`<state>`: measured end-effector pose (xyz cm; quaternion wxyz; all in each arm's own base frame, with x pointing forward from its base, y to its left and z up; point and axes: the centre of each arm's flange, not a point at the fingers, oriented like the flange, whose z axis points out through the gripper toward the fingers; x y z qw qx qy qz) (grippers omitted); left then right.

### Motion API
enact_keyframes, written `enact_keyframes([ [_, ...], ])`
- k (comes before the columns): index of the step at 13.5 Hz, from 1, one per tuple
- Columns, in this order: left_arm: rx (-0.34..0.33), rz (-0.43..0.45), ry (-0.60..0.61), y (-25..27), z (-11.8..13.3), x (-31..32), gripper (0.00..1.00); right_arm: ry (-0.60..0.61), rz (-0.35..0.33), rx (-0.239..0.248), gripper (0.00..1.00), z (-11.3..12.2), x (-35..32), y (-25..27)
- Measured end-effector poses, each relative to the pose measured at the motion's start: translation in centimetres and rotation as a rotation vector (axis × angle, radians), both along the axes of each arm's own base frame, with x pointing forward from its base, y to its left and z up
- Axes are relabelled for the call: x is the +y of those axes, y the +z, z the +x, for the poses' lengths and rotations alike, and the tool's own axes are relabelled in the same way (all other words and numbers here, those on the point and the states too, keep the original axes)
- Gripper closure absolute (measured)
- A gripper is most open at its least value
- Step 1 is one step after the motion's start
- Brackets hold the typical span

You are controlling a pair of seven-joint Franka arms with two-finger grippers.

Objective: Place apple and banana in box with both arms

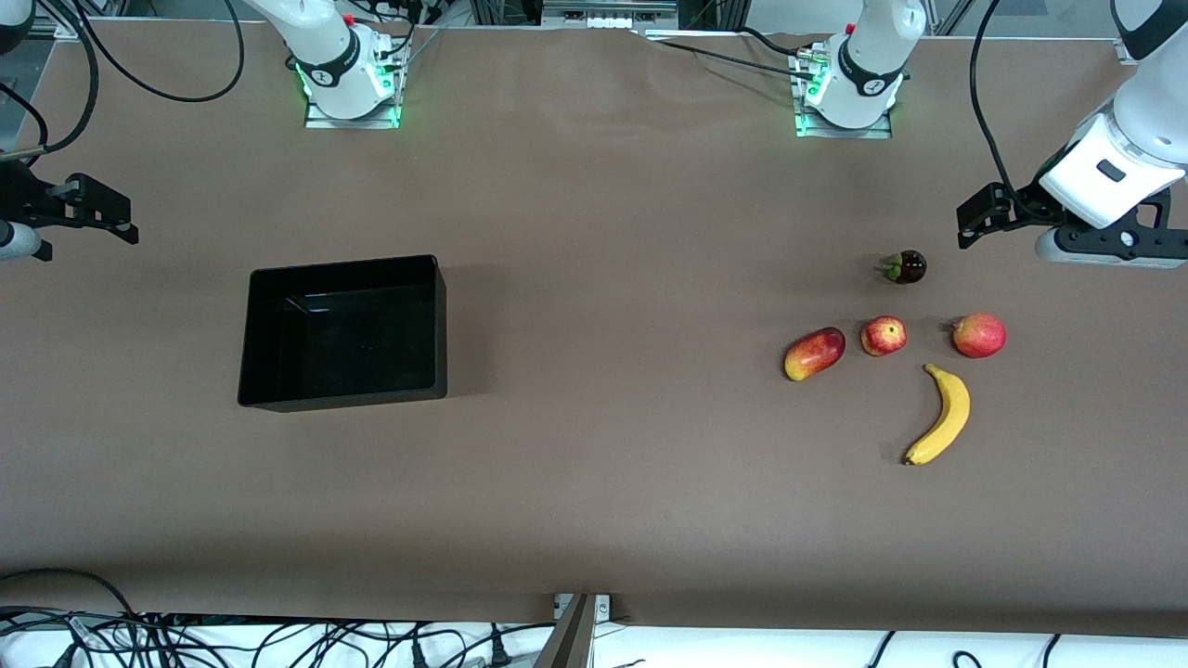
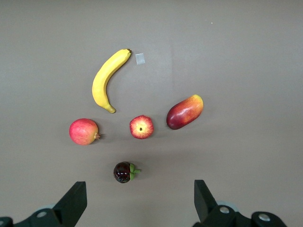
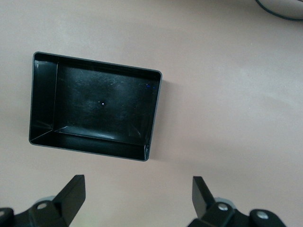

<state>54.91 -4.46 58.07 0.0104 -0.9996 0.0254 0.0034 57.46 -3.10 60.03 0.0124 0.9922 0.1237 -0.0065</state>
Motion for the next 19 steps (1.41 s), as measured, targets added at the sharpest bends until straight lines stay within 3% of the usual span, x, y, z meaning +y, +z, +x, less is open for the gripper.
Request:
enact_keyframes([
  [12, -0.001, 0.0, -0.002, 0.1, 0.0, -0.1, 0.0, -0.068, -0.006, -0.012, 0.0, 0.2, -1.9, 0.4],
  [17, -0.002, 0.0, -0.003, 0.2, 0.0, -0.1, 0.0, -0.119, -0.015, 0.034, 0.0, 1.2, -1.9, -2.2],
  [19, -0.002, 0.0, -0.003, 0.2, 0.0, -0.2, 0.0, -0.128, -0.015, 0.076, 0.0, 1.3, -1.8, -3.9],
])
